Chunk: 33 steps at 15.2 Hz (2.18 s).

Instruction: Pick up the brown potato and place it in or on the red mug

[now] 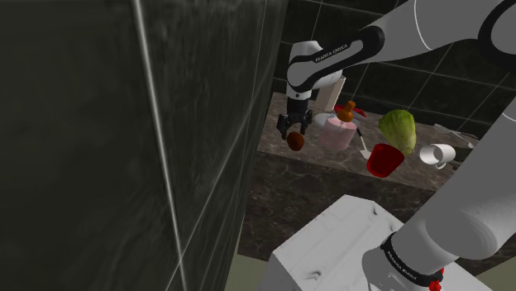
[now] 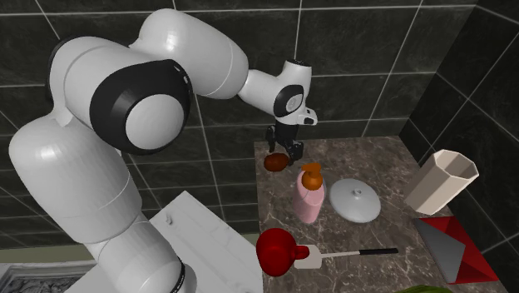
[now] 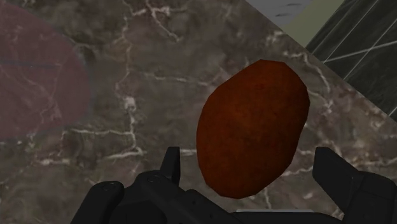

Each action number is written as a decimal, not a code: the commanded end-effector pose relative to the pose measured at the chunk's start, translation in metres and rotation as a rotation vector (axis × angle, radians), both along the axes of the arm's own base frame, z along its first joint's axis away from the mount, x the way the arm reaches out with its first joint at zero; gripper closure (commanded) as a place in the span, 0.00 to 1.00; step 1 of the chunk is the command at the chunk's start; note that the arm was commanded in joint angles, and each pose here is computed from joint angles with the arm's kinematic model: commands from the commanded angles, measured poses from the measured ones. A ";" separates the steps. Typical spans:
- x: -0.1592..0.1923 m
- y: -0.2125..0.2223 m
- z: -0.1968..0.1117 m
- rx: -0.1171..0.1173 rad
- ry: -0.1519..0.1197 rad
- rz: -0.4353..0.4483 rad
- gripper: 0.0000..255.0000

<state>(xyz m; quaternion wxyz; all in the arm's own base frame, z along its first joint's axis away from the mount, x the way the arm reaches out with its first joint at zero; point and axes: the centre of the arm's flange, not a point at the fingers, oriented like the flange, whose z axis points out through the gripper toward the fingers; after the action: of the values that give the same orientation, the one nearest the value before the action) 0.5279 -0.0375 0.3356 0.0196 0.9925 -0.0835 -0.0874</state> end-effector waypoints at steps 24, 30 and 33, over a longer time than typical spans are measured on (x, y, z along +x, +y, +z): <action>0.000 0.000 0.069 0.000 0.000 0.000 1.00; 0.000 0.000 0.100 0.000 0.000 0.000 1.00; 0.000 0.000 0.116 0.000 0.000 0.000 1.00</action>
<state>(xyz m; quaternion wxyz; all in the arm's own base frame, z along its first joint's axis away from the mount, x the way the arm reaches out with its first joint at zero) 0.5286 -0.0369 0.4455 0.0196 0.9925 -0.0836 -0.0871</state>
